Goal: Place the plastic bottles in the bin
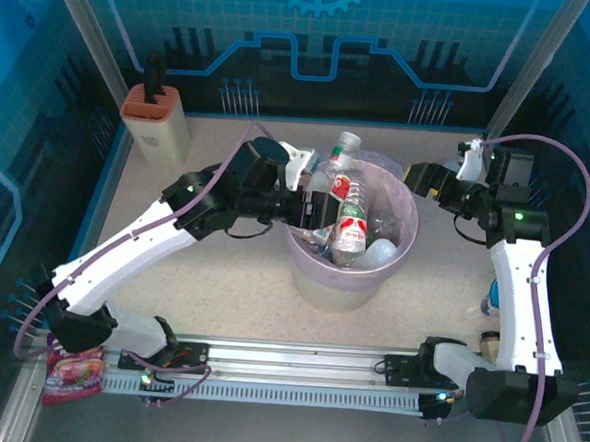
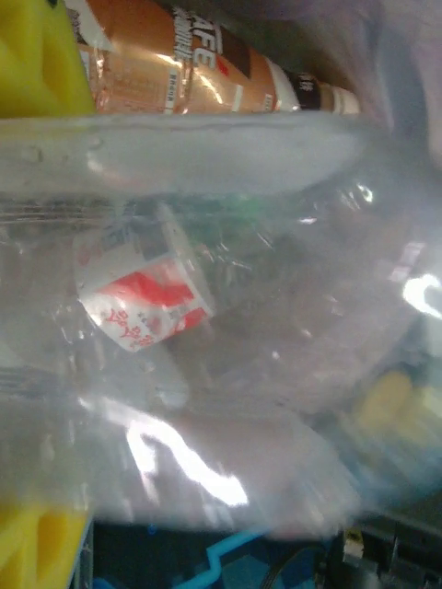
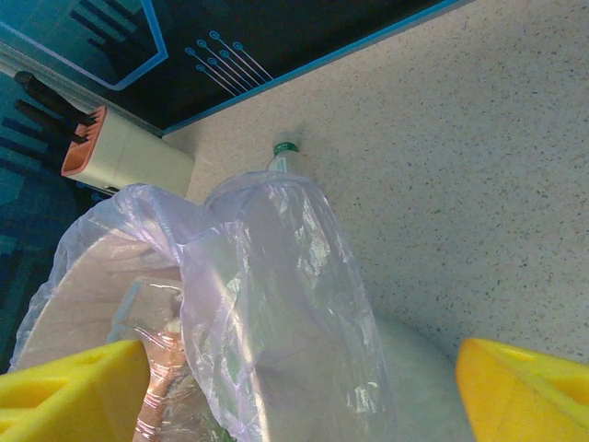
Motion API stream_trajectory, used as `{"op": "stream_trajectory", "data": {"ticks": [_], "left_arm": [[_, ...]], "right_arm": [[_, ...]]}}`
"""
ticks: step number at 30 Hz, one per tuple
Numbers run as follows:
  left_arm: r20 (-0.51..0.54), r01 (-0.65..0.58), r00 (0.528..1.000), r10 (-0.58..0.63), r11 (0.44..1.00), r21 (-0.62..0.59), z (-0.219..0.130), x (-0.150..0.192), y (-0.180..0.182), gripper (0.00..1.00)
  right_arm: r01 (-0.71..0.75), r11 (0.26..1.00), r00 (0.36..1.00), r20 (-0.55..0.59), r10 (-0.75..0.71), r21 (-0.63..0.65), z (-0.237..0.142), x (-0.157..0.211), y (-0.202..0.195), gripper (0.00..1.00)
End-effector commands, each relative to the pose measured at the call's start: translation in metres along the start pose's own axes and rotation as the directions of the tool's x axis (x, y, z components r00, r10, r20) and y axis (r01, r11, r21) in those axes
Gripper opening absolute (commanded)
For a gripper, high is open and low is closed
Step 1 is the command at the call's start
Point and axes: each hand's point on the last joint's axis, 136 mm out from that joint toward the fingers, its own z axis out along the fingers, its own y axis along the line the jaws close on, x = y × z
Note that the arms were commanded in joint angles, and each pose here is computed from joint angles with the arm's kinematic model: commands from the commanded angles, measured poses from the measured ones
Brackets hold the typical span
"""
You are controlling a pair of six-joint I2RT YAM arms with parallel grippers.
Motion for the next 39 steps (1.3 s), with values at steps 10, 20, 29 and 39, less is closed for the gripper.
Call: {"op": "stream_trajectory", "data": {"ticks": [10,20,29,39], "left_arm": [[0.183,-0.114,0.974,0.134,0.987,-0.113,-0.008,-0.053,-0.001,0.74],[0.065,-0.136,0.986,0.152,0.969,-0.208,0.038,-0.041,0.021,0.46],[0.015,-0.058,0.998,0.063,0.976,-0.211,0.072,-0.005,0.048,0.4],[0.134,-0.071,0.987,0.092,0.985,-0.155,0.064,-0.039,0.025,0.58]], "right_arm": [[0.032,0.999,0.999,0.011,-0.032,-0.001,-0.003,-0.002,0.006,0.87],[0.046,0.999,0.999,0.012,-0.046,0.027,-0.007,-0.002,0.003,0.87],[0.03,0.999,1.0,0.005,-0.03,0.011,-0.001,-0.002,0.002,0.87],[0.039,0.998,0.999,0.031,-0.038,-0.04,-0.011,-0.012,0.019,0.87]]}}
